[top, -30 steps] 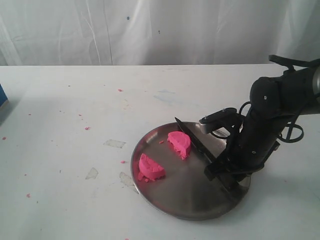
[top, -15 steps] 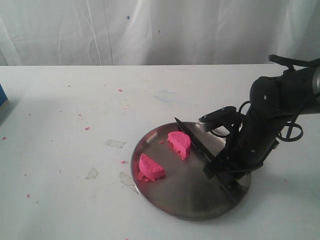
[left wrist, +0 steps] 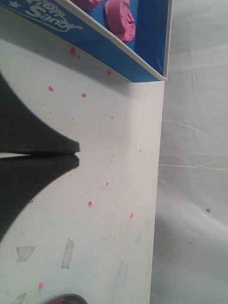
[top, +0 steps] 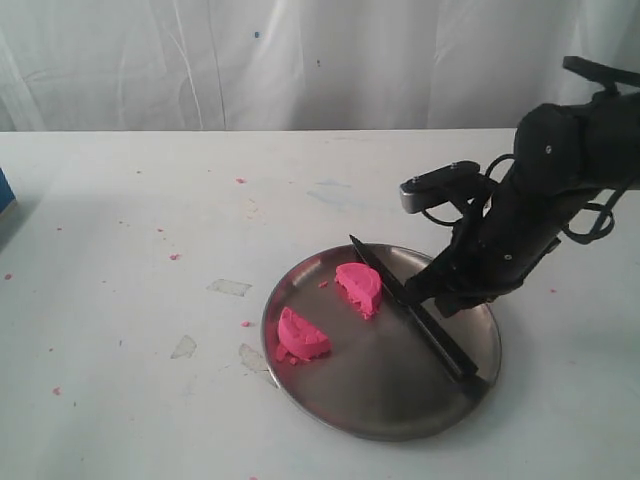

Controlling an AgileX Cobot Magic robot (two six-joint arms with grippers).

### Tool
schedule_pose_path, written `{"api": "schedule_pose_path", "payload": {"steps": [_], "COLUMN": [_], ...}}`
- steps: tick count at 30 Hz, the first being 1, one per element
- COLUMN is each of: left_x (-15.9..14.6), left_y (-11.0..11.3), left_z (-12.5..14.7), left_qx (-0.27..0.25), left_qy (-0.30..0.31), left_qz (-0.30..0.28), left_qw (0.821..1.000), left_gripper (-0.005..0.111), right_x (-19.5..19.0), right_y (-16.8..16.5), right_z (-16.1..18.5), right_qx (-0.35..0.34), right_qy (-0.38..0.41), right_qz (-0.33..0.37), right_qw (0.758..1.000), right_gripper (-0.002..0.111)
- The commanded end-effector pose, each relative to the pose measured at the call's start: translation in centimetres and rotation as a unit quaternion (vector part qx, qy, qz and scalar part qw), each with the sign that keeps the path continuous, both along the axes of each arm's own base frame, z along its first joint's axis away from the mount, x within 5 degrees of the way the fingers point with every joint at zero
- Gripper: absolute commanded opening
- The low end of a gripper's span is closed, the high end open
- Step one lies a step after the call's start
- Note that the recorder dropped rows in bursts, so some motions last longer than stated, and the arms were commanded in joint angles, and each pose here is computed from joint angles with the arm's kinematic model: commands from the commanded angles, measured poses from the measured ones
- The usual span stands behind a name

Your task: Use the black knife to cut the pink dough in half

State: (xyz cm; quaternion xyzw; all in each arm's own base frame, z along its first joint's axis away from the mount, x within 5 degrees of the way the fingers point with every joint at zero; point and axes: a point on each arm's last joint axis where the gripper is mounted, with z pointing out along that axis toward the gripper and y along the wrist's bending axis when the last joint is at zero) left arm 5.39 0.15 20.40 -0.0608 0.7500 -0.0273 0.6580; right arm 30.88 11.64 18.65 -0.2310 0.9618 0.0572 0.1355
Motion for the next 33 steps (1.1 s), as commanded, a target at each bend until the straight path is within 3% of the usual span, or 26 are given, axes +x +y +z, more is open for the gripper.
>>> {"api": "schedule_pose_path", "payload": {"steps": [1, 3, 12, 16, 20, 25, 28, 33], "left_x": [0.0, 0.0, 0.0, 0.0, 0.0, 0.0, 0.0, 0.0], "left_y": [0.0, 0.0, 0.0, 0.0, 0.0, 0.0, 0.0, 0.0], "left_z": [0.0, 0.0, 0.0, 0.0, 0.0, 0.0, 0.0, 0.0], "left_qx": [-0.001, -0.001, -0.001, -0.001, -0.001, -0.001, -0.001, -0.001], "left_qy": [-0.005, -0.005, -0.005, -0.005, -0.005, -0.005, -0.005, -0.005], "left_qz": [-0.002, -0.002, -0.002, -0.002, -0.002, -0.002, -0.002, -0.002], "left_qw": [1.0, 1.0, 1.0, 1.0, 1.0, 1.0, 1.0, 1.0], "left_gripper": [0.0, 0.0, 0.0, 0.0, 0.0, 0.0, 0.0, 0.0], "right_x": [0.8, 1.0, 0.6, -0.5, -2.2, -7.0, -11.4, -18.4], "right_y": [-2.2, -3.4, -10.9, -11.8, -12.0, -12.4, -12.5, -12.3], "right_z": [0.3, 0.2, -1.1, -0.1, 3.8, 9.1, 12.2, 15.0], "right_qx": [0.011, 0.027, 0.064, 0.069, 0.09, 0.107, 0.119, 0.115], "right_qy": [-0.011, -0.02, -0.053, -0.112, -0.222, -0.408, -0.523, -0.64], "right_qz": [-0.052, -0.086, -0.285, -0.302, -0.302, -0.278, -0.259, -0.218], "right_qw": [0.999, 0.996, 0.955, 0.944, 0.923, 0.863, 0.803, 0.728], "right_gripper": [0.009, 0.0, 0.0, 0.0, 0.0, 0.0, 0.0, 0.0]}}
